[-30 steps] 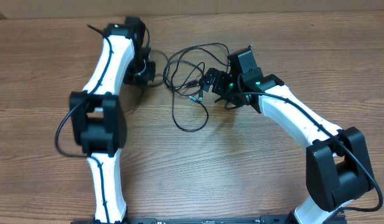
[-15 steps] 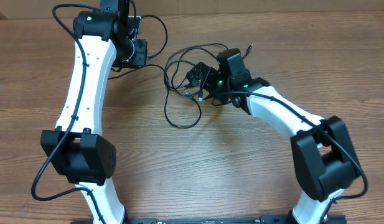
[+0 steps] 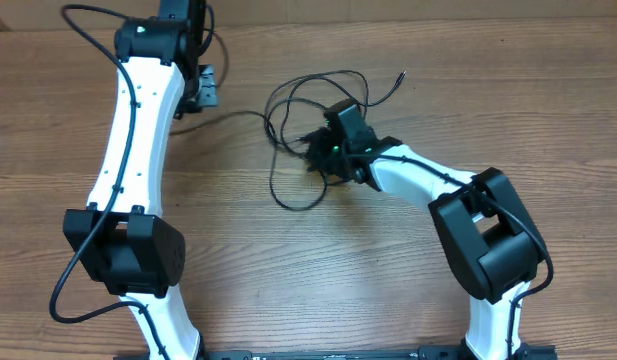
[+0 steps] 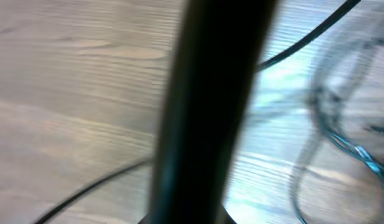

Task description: Untangle cables

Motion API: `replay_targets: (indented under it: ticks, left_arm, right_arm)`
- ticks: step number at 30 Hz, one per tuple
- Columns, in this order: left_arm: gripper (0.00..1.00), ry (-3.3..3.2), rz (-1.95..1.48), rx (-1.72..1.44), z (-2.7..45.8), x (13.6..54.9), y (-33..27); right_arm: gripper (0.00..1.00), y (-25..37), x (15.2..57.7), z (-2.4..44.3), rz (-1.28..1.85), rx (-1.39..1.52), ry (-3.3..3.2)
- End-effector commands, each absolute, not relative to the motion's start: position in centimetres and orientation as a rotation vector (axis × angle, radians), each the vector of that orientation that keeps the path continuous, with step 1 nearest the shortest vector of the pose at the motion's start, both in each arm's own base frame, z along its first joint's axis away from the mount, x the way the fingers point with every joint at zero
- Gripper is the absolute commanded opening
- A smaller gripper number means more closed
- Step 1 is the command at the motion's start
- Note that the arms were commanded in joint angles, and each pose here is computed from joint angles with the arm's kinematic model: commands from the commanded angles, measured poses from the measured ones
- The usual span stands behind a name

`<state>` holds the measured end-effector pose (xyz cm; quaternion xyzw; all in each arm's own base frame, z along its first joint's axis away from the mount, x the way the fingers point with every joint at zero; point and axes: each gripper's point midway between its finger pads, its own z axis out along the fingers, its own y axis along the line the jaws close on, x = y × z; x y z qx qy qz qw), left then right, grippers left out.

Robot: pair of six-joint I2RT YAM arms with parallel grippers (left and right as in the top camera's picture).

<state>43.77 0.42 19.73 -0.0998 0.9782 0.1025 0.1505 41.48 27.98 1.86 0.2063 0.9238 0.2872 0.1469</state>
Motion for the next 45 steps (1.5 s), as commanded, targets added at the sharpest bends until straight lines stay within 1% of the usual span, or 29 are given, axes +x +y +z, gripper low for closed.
replay_targets:
  ticks: [1, 6, 12, 14, 17, 19, 21, 22, 24, 25, 26, 29, 32, 35, 38, 41, 45]
  left_arm:
    - [0.04, 2.7, 0.455, -0.575, 21.3, 43.0, 5.3]
    - [0.04, 2.653, 0.47, -0.835, 21.2, 41.8, 10.6]
    - [0.04, 2.638, 0.269, -1.042, 20.4, 40.7, 14.8]
    - [0.04, 2.646, 0.161, -1.042, 20.2, 40.9, 15.0]
    - [0.04, 2.685, -0.088, -0.886, 20.3, 42.2, 13.2]
    - [0.04, 2.694, -0.184, -0.782, 20.5, 42.9, 12.0]
    - [0.04, 2.703, -0.196, -0.746, 20.5, 43.1, 11.2]
    - [0.04, 2.711, -0.196, -0.733, 20.4, 43.2, 10.7]
    - [0.04, 2.729, -0.2, -0.698, 20.0, 43.3, 9.8]
    - [0.04, 2.737, -0.201, -0.687, 19.8, 43.4, 9.4]
    - [0.05, 2.748, -0.203, -0.663, 19.4, 43.5, 8.9]
    - [0.11, 2.782, -0.203, -0.575, 18.0, 43.7, 7.6]
    - [0.15, 2.808, -0.199, -0.468, 16.6, 44.1, 6.4]
    - [0.16, 2.821, -0.195, -0.349, 15.3, 44.5, 5.1]
    - [0.16, 2.829, -0.194, -0.249, 14.4, 44.8, 3.9]
    - [0.2, 2.826, -0.19, -0.167, 14.0, 45.1, 3.0]
    - [0.23, 2.826, -0.191, -0.078, 13.4, 45.3, 1.5]
  right_arm:
    - [0.04, 23.1, 42.5, 0.9, 0.68, 0.659, 2.679]
    - [0.04, 16.0, 41.8, 1.1, 0.537, 0.777, 2.75]
    - [0.04, 7.8, 40.3, 1.5, 0.407, 0.912, 2.806]
    - [0.04, 5.9, 39.7, 1.2, 0.382, 0.994, 2.814]
    - [0.04, 4.2, 38.8, 1.1, 0.396, 1.087, 2.829]
    - [0.05, 5.2, 38.7, 1.5, 0.532, 1.076, 2.849]
    - [0.13, 7.4, 39.1, 2.4, 0.743, 0.938, 2.863]
    - [0.21, 8.7, 39.4, 3.1, 0.857, 0.854, 2.858]
    - [0.43, 11.6, 39.7, 4.8, 1.087, 0.683, 2.826]
    - [0.52, 12.8, 39.8, 5.4, 1.162, 0.627, 2.809]
    - [0.59, 14.0, 39.9, 6.0, 1.215, 0.578, 2.793]
    - [0.71, 17.2, 40.4, 6.8, 1.269, 0.429, 2.754]
    - [0.77, 20.4, 40.6, 7.4, 1.288, 0.325, 2.721]
    - [0.79, 22.8, 41.0, 7.5, 1.245, 0.365, 2.707]
    - [0.79, 25.1, 41.4, 7.7, 1.201, 0.371, 2.673]
    - [0.79, 27.1, 41.8, 7.9, 1.153, 0.363, 2.63]
    - [0.78, 28.3, 42.5, 7.5, 1.001, 0.355, 2.571]
